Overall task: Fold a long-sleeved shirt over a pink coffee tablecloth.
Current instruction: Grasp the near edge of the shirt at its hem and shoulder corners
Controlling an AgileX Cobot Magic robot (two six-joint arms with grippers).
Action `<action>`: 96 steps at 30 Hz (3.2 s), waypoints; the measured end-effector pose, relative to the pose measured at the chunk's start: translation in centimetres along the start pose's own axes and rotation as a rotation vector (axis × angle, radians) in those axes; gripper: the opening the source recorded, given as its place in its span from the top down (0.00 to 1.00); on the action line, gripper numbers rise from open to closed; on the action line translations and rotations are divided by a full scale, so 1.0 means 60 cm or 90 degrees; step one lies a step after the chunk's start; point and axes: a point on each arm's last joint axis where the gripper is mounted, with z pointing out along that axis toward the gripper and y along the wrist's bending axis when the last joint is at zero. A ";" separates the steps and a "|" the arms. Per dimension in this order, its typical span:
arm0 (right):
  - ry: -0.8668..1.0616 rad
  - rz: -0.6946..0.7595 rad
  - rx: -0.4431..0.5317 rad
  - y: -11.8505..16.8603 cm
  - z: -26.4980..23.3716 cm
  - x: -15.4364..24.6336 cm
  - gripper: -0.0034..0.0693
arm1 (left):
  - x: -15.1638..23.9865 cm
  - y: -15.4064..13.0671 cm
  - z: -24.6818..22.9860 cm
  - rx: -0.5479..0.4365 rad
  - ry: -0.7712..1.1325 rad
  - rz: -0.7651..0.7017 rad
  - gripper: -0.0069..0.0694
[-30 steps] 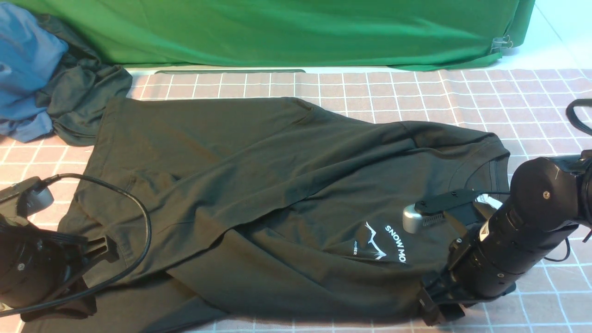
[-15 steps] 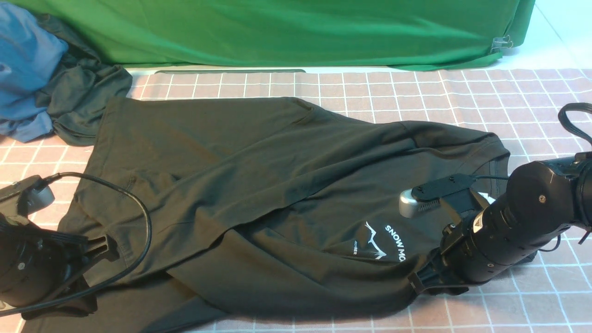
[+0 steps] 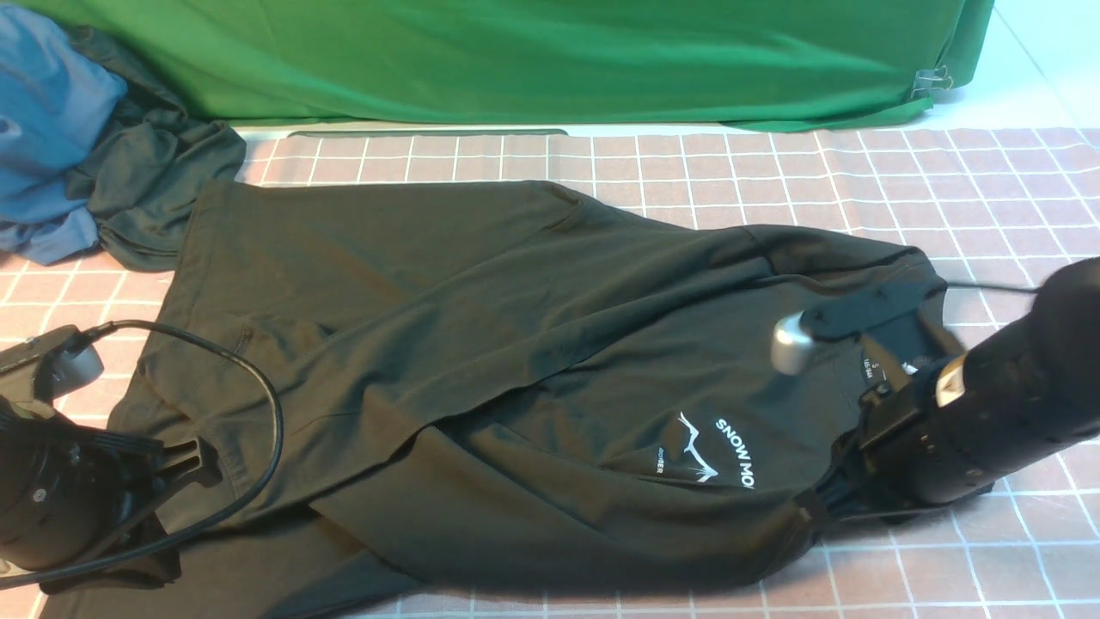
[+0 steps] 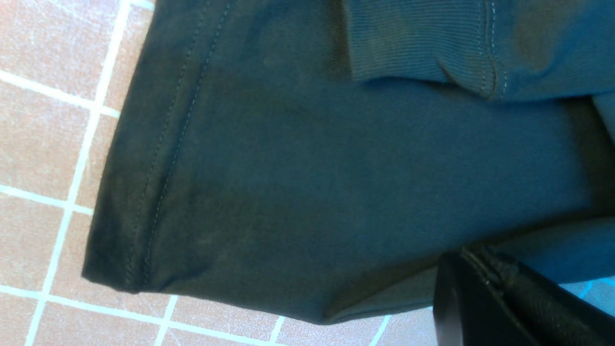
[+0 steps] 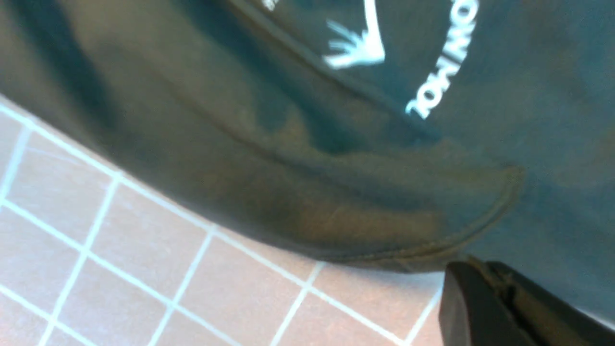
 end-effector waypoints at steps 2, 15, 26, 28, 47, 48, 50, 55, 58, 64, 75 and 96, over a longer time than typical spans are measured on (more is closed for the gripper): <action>-0.002 -0.024 0.001 0.000 -0.005 0.000 0.89 | -0.001 0.000 0.000 0.001 -0.005 0.000 0.89; 0.064 -0.070 -0.007 -0.005 0.044 0.005 0.28 | -0.004 -0.001 0.000 0.004 -0.015 0.000 0.89; 0.033 -0.067 0.008 -0.013 0.079 -0.008 0.69 | -0.007 -0.002 0.000 0.008 -0.031 0.000 0.89; 0.036 -0.067 0.008 -0.013 0.082 -0.007 0.82 | -0.007 -0.002 0.000 0.008 -0.031 0.000 0.89; 0.062 -0.070 -0.023 0.006 -0.012 0.018 0.90 | -0.007 -0.002 0.000 0.008 -0.031 0.000 0.89; 0.066 -0.057 -0.023 0.006 -0.010 0.018 0.90 | -0.007 -0.002 0.000 0.008 -0.031 0.000 0.89; 0.069 -0.035 -0.021 0.005 -0.003 0.017 0.87 | -0.007 -0.002 0.000 0.008 -0.031 0.000 0.89; 0.074 -0.001 -0.011 -0.002 0.033 0.009 0.46 | -0.008 -0.002 0.000 0.009 -0.032 0.000 0.89; 0.078 0.005 -0.005 -0.007 0.059 0.006 0.27 | -0.008 -0.002 0.000 0.010 -0.034 -0.001 0.89; 0.084 0.013 0.006 -0.015 0.099 0.002 0.34 | -0.009 -0.003 0.000 0.011 -0.038 -0.001 0.89; 0.085 -0.005 0.003 -0.014 0.098 0.000 0.89 | -0.009 -0.003 0.000 0.012 -0.040 -0.001 0.89; 0.186 -0.029 -0.031 0.004 0.012 0.035 0.90 | -0.009 -0.003 0.000 0.012 -0.040 -0.001 0.89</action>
